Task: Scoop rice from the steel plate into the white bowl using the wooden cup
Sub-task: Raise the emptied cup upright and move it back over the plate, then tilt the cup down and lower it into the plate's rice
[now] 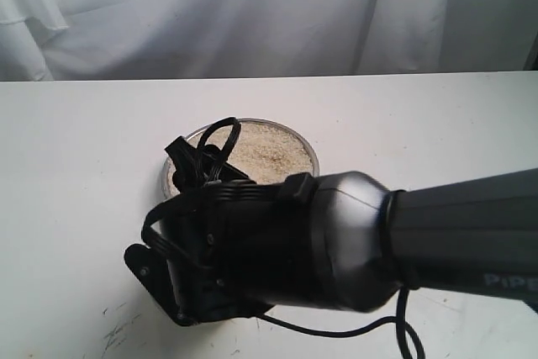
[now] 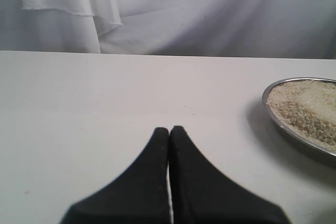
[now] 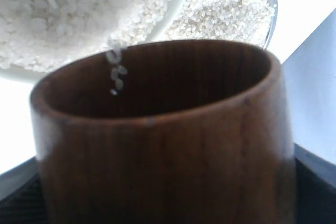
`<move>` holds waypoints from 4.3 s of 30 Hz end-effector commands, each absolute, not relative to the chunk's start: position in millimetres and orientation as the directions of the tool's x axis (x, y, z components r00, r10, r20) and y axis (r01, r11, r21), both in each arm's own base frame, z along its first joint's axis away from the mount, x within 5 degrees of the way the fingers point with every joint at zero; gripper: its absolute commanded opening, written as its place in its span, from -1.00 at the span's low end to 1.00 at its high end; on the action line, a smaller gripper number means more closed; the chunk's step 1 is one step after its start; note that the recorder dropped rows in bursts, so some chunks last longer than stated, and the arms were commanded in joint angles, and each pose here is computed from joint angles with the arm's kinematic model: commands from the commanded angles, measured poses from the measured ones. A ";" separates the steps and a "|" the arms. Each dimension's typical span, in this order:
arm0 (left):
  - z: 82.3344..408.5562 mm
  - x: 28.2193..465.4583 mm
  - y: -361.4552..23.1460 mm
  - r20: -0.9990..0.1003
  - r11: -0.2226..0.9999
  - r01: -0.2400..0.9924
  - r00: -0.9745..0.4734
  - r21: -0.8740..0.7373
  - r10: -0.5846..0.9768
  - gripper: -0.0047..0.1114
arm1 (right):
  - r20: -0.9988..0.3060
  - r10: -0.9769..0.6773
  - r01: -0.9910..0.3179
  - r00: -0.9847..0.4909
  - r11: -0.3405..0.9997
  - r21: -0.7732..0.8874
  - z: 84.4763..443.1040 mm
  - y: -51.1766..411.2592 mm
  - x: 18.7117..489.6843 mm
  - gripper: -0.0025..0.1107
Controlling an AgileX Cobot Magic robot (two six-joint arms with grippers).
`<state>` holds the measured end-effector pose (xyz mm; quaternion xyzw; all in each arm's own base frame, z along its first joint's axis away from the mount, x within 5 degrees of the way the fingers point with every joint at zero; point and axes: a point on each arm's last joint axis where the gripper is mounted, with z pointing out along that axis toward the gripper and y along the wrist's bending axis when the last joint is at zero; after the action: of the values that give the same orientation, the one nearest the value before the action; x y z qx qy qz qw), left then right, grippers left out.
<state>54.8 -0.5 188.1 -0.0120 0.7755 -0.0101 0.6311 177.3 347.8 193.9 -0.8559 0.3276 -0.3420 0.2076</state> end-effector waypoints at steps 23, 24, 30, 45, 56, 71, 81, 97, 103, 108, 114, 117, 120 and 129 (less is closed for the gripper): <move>187.4 54.7 -0.5 -0.980 0.999 -0.005 -0.196 -0.035 -0.035 -0.92 | 0.231 -0.838 -0.579 0.494 -0.515 -0.633 214.0 337.0 185.5 -0.96; 187.4 54.7 -0.5 -0.980 0.999 -0.005 -0.196 -0.035 -0.035 -0.92 | 0.184 -0.852 -0.597 0.490 -0.482 -0.641 218.3 335.8 187.0 -0.96; 187.4 54.7 -0.5 -0.980 0.999 -0.005 -0.196 -0.035 -0.035 -0.92 | -0.119 -0.926 -0.709 0.359 -0.187 -0.680 240.0 326.2 205.8 -0.96; 187.4 54.7 -0.5 -0.980 0.999 -0.005 -0.196 -0.035 -0.035 -0.92 | -0.118 -0.923 -0.626 0.367 -0.151 -0.765 245.6 280.0 293.9 -0.96; 187.4 54.7 -0.5 -0.980 0.999 -0.005 -0.196 -0.035 -0.035 -0.92 | 0.009 -0.927 -0.574 0.375 -0.240 -0.783 234.6 297.4 349.1 -0.96; 187.4 54.7 -0.5 -0.980 0.999 -0.005 -0.196 -0.035 -0.035 -0.92 | -0.017 -0.924 -0.621 0.383 -0.243 -0.745 217.3 303.1 354.3 -0.96; 187.4 54.7 -0.5 -0.980 0.999 -0.005 -0.196 -0.035 -0.035 -0.92 | -0.184 -0.935 -0.737 0.302 -0.107 -0.667 206.2 313.6 343.7 -0.96; 187.4 54.7 -0.5 -0.980 0.999 -0.005 -0.196 -0.035 -0.035 -0.92 | -0.686 -0.727 -0.834 -0.025 0.393 -0.386 213.3 338.4 335.9 -0.96; 187.4 54.7 -0.5 -0.980 0.999 -0.005 -0.196 -0.035 -0.035 -0.92 | -0.705 -0.705 -0.832 -0.072 0.433 -0.348 213.2 333.8 340.3 -0.96; 187.4 54.7 -0.5 -0.980 0.999 -0.005 -0.196 -0.035 -0.035 -0.92 | -0.712 -0.697 -0.829 -0.083 0.445 -0.339 213.5 333.1 341.3 -0.96; 187.4 54.7 -0.5 -0.980 0.999 -0.005 -0.196 -0.035 -0.035 -0.92 | -0.723 -0.679 -0.774 -0.126 0.523 -0.356 209.9 326.6 350.2 -0.96; 187.4 54.7 -0.5 -0.980 0.999 -0.005 -0.196 -0.035 -0.035 -0.92 | -0.760 -0.638 -0.761 -0.122 0.552 -0.341 207.3 326.9 350.0 -0.96; 187.4 54.7 -0.5 -0.980 0.999 -0.005 -0.196 -0.035 -0.035 -0.92 | -0.778 -0.616 -0.766 -0.126 0.559 -0.318 199.9 326.2 346.8 -0.96; 187.4 54.7 -0.5 -0.980 0.999 -0.005 -0.196 -0.035 -0.035 -0.92 | -0.711 -0.703 -0.782 -0.002 0.444 -0.437 186.7 317.5 346.1 -0.96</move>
<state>54.8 -0.5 188.1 -0.0120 0.7755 -0.0101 0.6311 343.4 321.1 183.4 -0.4968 0.7317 0.0626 0.4625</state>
